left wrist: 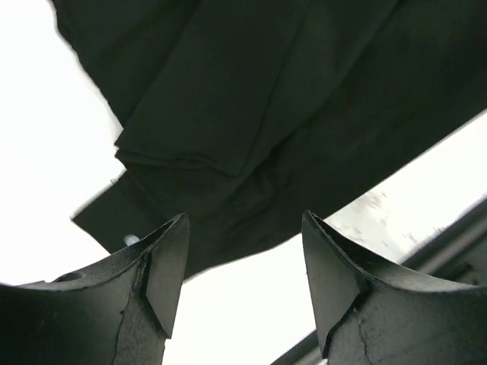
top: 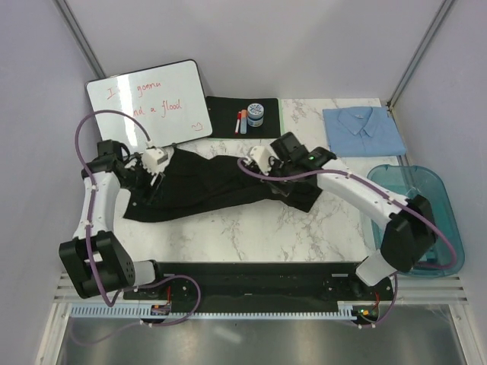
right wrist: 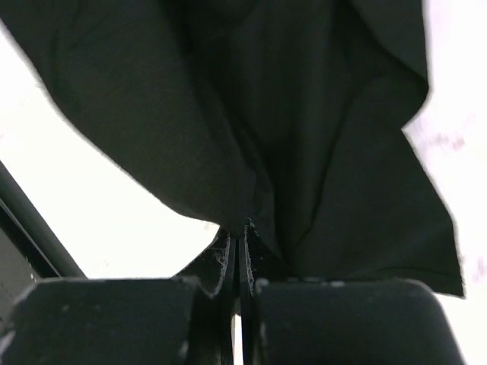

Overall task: Fold and stack the long sleeve shirts
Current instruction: Flatten the shirt out

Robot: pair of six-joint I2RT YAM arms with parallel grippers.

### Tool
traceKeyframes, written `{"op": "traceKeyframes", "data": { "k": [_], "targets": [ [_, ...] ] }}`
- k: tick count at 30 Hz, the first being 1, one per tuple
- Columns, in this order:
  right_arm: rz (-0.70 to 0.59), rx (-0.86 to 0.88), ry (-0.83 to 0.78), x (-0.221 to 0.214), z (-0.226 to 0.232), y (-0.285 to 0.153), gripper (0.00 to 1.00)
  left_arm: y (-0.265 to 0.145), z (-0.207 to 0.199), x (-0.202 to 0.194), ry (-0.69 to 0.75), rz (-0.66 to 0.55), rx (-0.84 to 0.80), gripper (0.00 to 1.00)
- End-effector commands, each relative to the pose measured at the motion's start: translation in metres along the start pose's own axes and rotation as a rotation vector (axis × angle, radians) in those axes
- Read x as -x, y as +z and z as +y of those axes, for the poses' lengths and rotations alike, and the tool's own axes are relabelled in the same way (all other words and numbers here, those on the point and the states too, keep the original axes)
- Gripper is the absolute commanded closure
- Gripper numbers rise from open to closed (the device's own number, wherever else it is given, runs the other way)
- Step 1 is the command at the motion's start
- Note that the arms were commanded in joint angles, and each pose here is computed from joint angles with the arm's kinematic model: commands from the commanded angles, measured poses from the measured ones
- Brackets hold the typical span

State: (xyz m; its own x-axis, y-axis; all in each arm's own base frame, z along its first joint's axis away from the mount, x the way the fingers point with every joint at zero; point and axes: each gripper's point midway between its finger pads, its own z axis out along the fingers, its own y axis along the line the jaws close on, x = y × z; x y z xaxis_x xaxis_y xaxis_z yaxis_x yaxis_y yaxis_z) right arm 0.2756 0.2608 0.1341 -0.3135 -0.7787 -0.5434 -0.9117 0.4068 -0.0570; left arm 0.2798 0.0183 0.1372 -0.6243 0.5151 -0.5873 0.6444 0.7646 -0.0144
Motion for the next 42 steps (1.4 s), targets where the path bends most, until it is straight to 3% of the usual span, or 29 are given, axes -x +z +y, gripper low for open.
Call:
{"op": "traceKeyframes", "data": {
  "k": [1, 7, 11, 15, 19, 22, 23, 26, 31, 34, 38, 40, 42],
  "targets": [
    [0.124, 0.087, 0.089, -0.054, 0.014, -0.006, 1.0, 0.015, -0.058, -0.037, 0.139, 0.057, -0.187, 0.32],
    [0.135, 0.08, 0.168, -0.061, 0.007, -0.005, 1.0, 0.037, -0.077, -0.083, 0.167, 0.123, -0.199, 0.3],
    [0.086, 0.041, 0.238, -0.048, -0.024, -0.017, 1.0, 0.047, -0.091, -0.118, 0.214, 0.198, -0.226, 0.29],
    [0.069, 0.041, 0.25, -0.038, -0.033, -0.025, 1.0, 0.057, -0.08, -0.138, 0.269, 0.237, -0.136, 0.29],
    [0.075, 0.023, 0.243, -0.04, -0.04, -0.026, 1.0, 0.075, -0.045, -0.123, 0.229, 0.206, -0.011, 0.38],
    [0.045, -0.011, 0.254, -0.026, -0.061, -0.029, 1.0, 0.08, -0.013, -0.093, 0.157, 0.175, 0.043, 0.59],
    [0.034, -0.032, 0.258, -0.021, -0.071, -0.031, 1.0, 0.081, -0.004, -0.083, 0.142, 0.161, 0.057, 0.77],
    [-0.032, -0.147, 0.259, 0.009, -0.118, -0.05, 1.0, 0.066, 0.031, -0.031, 0.091, 0.088, 0.129, 0.98],
    [-0.129, -0.214, 0.254, 0.054, -0.16, -0.099, 1.0, -0.006, 0.061, 0.075, 0.141, -0.112, 0.225, 0.98],
    [-0.139, -0.19, 0.245, 0.054, -0.148, -0.112, 1.0, -0.046, 0.054, 0.104, 0.165, -0.182, 0.253, 0.98],
    [-0.121, -0.154, 0.215, 0.033, -0.126, -0.112, 1.0, -0.071, 0.038, 0.107, 0.189, -0.227, 0.283, 0.98],
    [-0.073, -0.123, 0.217, 0.009, -0.111, -0.101, 1.0, -0.058, 0.018, 0.085, 0.206, -0.191, 0.221, 0.98],
    [-0.044, -0.101, 0.198, -0.008, -0.101, -0.094, 1.0, -0.04, 0.004, 0.065, 0.24, -0.148, 0.164, 0.89]
  ]
}}
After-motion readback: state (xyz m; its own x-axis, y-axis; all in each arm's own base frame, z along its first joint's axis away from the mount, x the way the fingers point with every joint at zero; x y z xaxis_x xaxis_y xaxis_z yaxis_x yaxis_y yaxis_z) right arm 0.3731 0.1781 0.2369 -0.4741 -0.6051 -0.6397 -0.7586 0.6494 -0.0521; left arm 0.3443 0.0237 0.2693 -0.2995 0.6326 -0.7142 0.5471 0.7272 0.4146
